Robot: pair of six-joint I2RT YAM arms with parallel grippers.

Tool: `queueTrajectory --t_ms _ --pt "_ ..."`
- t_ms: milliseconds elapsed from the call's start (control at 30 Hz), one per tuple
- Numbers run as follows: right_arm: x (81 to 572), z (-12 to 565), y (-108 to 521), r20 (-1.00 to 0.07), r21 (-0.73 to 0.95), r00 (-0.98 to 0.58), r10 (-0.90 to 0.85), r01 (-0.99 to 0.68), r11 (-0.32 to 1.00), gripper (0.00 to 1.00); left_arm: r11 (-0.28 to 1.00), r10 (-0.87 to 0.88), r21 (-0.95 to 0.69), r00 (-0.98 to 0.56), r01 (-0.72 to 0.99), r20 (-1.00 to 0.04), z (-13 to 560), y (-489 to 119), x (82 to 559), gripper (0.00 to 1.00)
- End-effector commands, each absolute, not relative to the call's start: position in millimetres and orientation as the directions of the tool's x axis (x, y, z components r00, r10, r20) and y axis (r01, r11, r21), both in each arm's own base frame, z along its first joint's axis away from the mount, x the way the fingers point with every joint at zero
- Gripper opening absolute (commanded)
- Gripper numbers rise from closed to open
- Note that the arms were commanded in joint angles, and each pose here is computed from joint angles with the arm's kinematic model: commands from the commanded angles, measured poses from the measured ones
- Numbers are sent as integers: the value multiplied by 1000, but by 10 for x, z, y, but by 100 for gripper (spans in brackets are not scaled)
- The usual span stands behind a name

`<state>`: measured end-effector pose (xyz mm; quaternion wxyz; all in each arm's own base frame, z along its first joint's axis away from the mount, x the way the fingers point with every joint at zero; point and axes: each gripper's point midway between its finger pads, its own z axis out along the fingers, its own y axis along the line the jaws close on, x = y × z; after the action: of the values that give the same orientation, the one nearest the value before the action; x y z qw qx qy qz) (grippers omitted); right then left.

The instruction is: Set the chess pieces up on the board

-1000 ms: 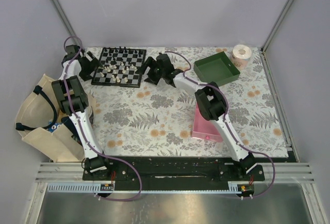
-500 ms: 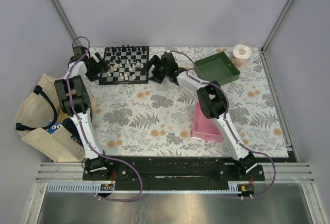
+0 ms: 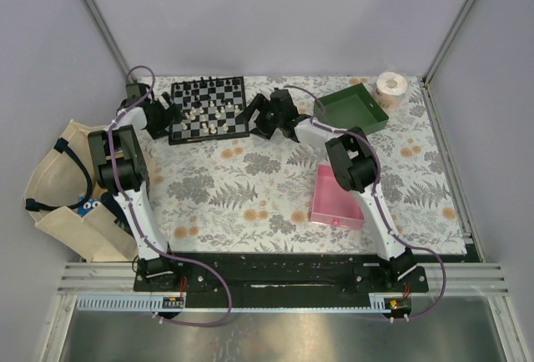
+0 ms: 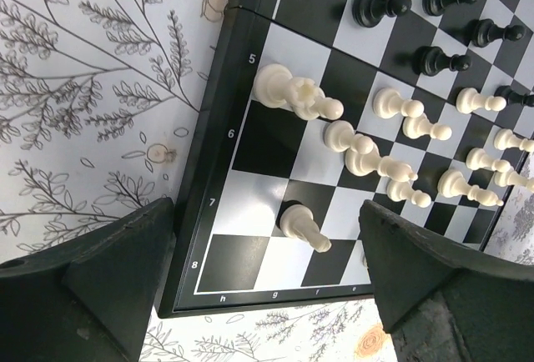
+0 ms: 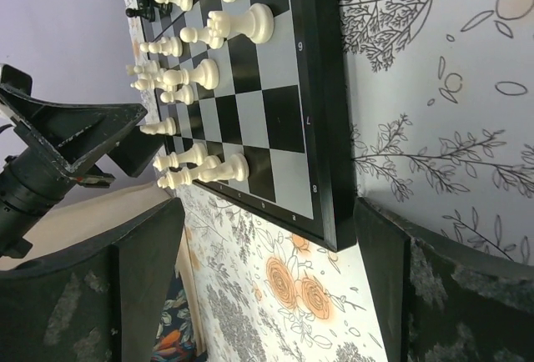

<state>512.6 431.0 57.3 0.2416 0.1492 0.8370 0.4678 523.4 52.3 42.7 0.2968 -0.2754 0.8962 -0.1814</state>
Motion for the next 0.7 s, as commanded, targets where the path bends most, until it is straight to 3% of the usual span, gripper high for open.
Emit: queueTrajectory --t_ms 0,433,667 --pt "4983 922 4383 -307 865 -849 430 -61 498 92 774 -580 -523 -731 -358 -358 400 183 5021 95" --pt "4682 1016 4145 -367 828 -845 389 -106 550 92 794 -553 -514 -736 -325 -390 526 -30 4809 95" --pt "4972 1177 3742 -411 815 -783 466 -86 573 93 808 -559 -478 -706 -345 -436 667 112 4861 98"
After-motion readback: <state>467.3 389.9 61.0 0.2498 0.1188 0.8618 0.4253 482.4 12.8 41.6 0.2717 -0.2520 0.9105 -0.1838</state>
